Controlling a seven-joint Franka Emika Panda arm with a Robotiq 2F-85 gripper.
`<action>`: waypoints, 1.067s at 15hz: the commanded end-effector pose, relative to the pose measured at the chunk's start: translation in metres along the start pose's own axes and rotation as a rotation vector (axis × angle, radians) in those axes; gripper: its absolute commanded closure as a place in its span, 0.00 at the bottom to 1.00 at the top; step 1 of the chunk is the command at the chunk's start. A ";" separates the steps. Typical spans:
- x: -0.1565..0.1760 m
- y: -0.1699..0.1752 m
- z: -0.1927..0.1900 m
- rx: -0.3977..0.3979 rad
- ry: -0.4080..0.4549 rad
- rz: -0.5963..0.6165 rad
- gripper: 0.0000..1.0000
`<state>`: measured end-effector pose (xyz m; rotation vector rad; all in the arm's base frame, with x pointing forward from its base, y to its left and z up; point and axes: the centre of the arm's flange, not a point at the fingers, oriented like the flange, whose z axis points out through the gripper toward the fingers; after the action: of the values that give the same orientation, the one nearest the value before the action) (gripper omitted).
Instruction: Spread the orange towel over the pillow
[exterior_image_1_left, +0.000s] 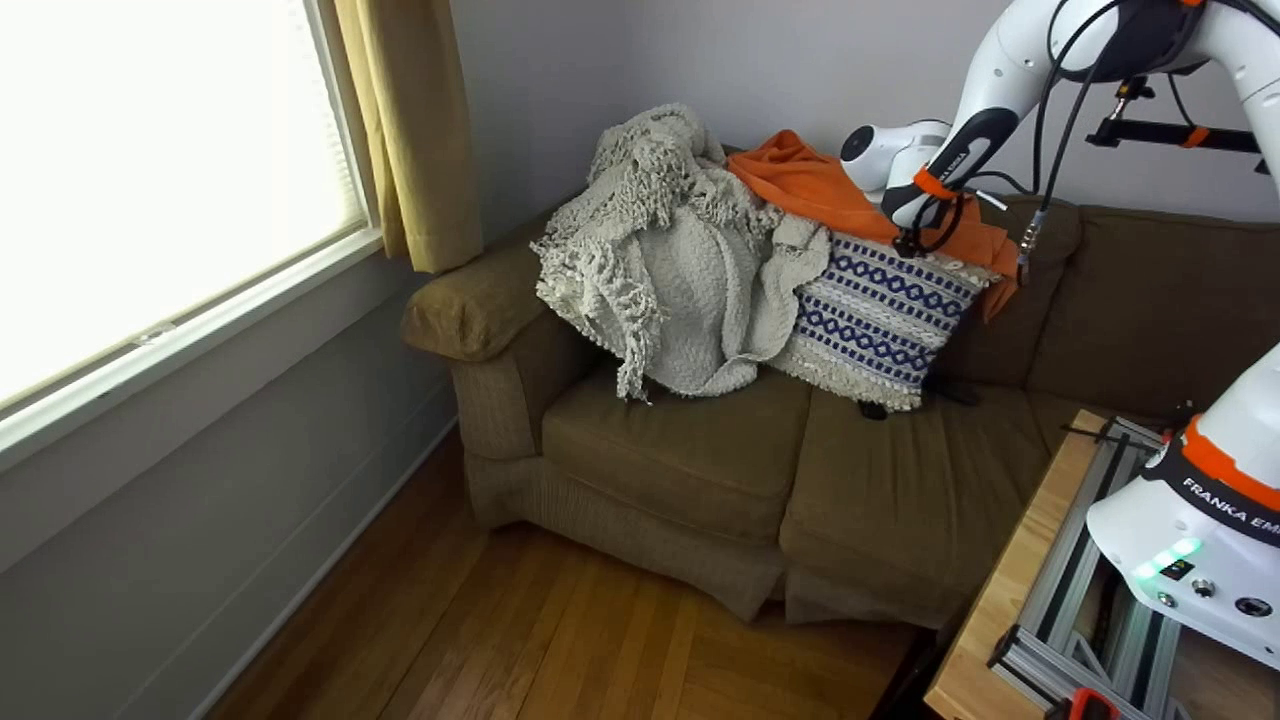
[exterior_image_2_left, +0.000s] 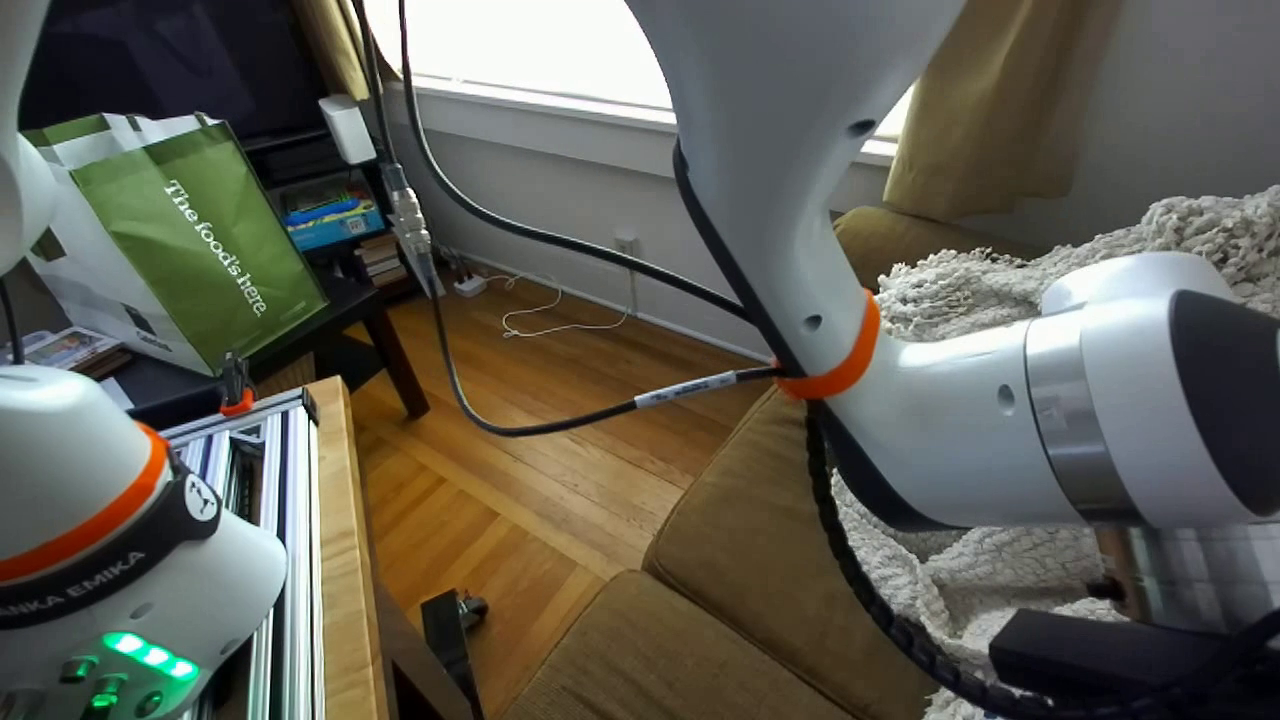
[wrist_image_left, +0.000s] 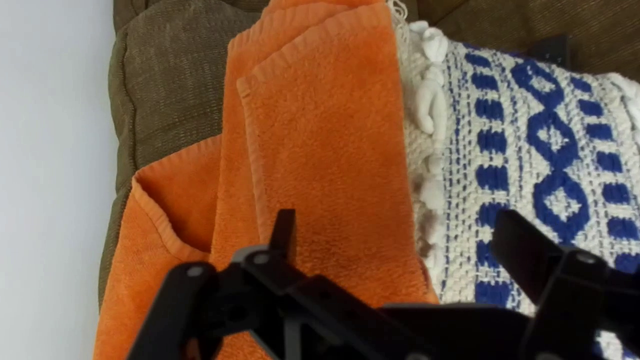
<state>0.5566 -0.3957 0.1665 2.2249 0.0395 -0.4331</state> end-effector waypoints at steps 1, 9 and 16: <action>0.018 0.011 0.024 -0.017 -0.017 0.013 0.00; 0.028 0.030 0.028 0.006 0.002 -0.059 0.00; 0.023 0.025 0.016 0.133 -0.002 -0.278 0.06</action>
<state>0.5770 -0.4263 0.1648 2.2985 0.2639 -0.5321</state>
